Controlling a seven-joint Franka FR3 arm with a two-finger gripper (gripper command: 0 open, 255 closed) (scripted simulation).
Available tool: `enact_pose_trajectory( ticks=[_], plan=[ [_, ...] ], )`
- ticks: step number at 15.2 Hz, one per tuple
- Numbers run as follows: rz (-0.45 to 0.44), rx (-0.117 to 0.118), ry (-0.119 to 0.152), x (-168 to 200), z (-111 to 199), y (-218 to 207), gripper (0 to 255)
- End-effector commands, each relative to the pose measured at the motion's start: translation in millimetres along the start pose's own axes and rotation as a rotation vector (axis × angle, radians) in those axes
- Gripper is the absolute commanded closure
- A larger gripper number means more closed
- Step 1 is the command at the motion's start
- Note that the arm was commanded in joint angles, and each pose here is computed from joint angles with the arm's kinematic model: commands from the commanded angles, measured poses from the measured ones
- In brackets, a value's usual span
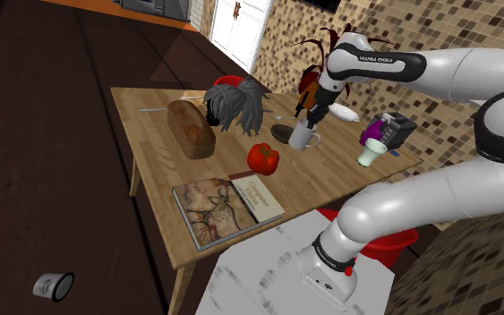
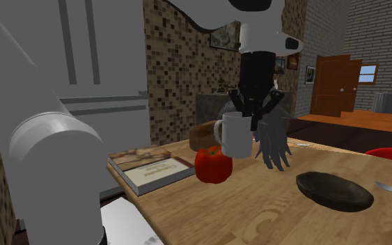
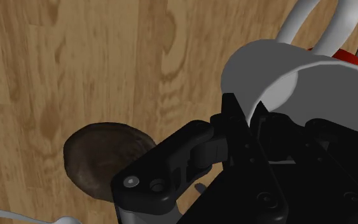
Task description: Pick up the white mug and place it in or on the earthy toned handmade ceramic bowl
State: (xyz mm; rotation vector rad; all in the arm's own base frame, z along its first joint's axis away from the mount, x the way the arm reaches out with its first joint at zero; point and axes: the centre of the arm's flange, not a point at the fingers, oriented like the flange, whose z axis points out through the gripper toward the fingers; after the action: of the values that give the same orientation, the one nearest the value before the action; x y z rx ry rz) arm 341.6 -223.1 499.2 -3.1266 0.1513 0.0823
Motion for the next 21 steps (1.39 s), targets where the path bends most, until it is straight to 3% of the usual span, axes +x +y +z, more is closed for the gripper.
enact_pose_trajectory(
  ticks=[1,17,21],
  plan=[
    [0.0,-0.002,0.0,17.1,-3.6,24.2,255],
    [0.0,-0.002,0.0,147.8,-30.0,188.1,255],
    [0.0,-0.002,0.0,155.2,-15.5,196.5,255]
  ],
)
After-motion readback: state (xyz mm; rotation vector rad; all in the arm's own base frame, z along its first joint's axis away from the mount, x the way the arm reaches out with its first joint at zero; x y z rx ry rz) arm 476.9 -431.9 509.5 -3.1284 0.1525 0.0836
